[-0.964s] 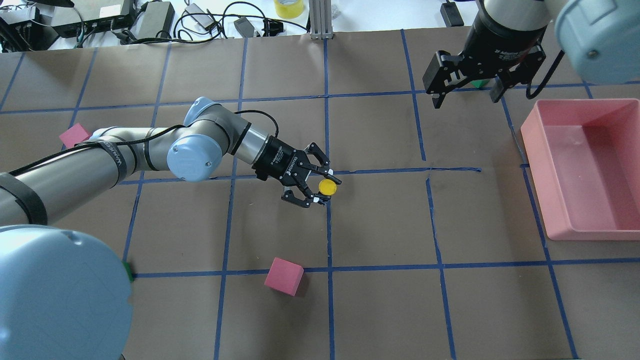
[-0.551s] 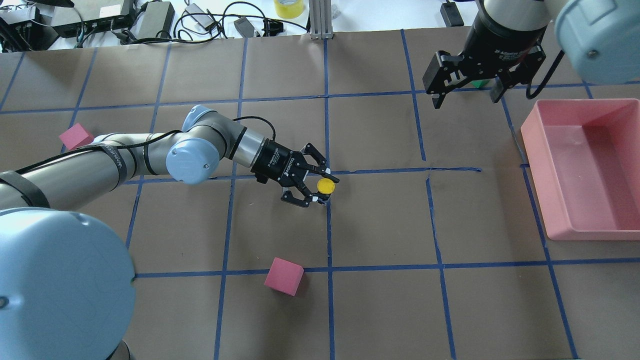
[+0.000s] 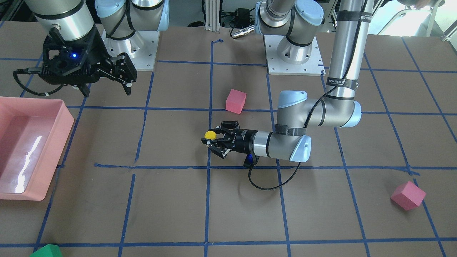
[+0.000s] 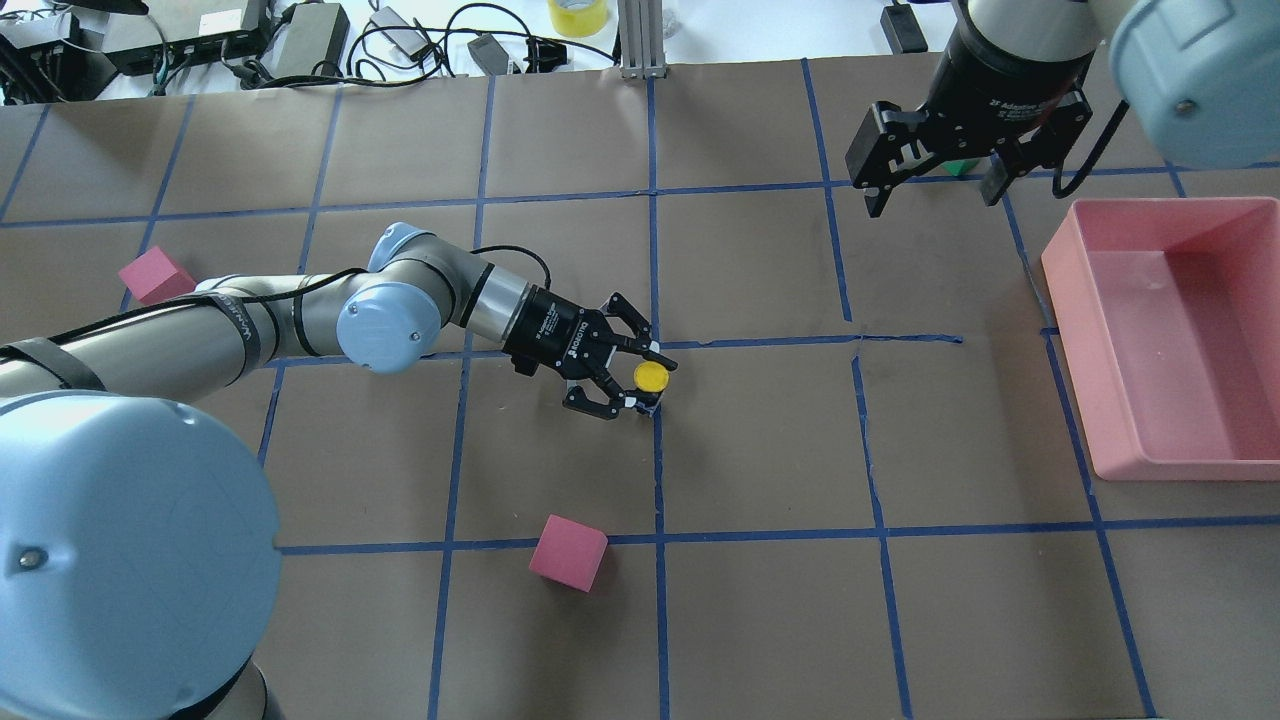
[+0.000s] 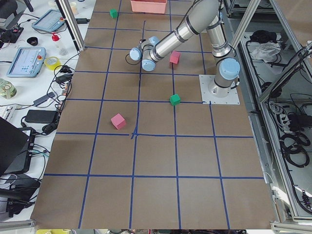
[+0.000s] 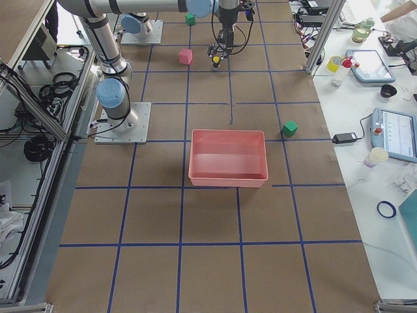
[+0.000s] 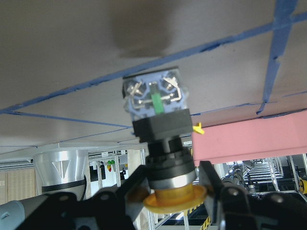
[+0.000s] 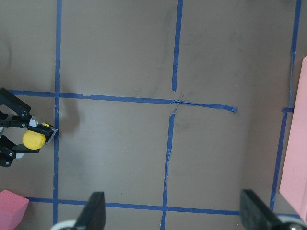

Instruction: Align button upright

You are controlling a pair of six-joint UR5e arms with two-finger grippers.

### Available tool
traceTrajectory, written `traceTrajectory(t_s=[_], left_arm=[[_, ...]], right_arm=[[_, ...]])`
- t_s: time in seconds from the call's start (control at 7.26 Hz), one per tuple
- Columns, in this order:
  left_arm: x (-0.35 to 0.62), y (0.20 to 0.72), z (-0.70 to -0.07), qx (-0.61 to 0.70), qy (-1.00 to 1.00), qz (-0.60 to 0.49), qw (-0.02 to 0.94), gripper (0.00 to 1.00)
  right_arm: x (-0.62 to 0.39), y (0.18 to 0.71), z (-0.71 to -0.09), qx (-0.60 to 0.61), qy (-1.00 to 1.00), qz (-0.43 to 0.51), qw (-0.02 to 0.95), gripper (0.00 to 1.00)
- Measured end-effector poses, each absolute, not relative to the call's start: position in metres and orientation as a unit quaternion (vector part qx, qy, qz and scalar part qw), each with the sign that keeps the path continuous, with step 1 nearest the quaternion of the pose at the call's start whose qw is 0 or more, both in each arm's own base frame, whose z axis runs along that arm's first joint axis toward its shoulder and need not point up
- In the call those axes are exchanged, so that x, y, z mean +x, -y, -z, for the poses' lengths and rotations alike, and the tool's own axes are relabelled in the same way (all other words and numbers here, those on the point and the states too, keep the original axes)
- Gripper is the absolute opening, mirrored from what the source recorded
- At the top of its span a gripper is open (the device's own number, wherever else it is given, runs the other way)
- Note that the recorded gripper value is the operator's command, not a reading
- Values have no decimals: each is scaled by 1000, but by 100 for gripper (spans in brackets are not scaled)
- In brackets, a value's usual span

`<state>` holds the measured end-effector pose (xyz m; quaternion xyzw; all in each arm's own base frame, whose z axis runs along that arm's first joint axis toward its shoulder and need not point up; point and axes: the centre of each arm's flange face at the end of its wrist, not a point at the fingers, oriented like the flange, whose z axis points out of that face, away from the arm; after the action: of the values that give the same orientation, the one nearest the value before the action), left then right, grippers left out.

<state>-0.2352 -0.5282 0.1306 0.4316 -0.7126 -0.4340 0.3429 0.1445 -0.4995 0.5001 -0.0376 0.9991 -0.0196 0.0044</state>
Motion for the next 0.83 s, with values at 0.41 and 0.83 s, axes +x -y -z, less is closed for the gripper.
traceTrajectory(t_s=[0.41,0.83], left_arm=[[-235,528,-128,436,708,437,343,84],[-226,536,-146,459,702,430,333,91]], right_arm=[[144,499,-500,-38,-999,19,4,100],[144,499,-500,-38,-999,19,4,100]])
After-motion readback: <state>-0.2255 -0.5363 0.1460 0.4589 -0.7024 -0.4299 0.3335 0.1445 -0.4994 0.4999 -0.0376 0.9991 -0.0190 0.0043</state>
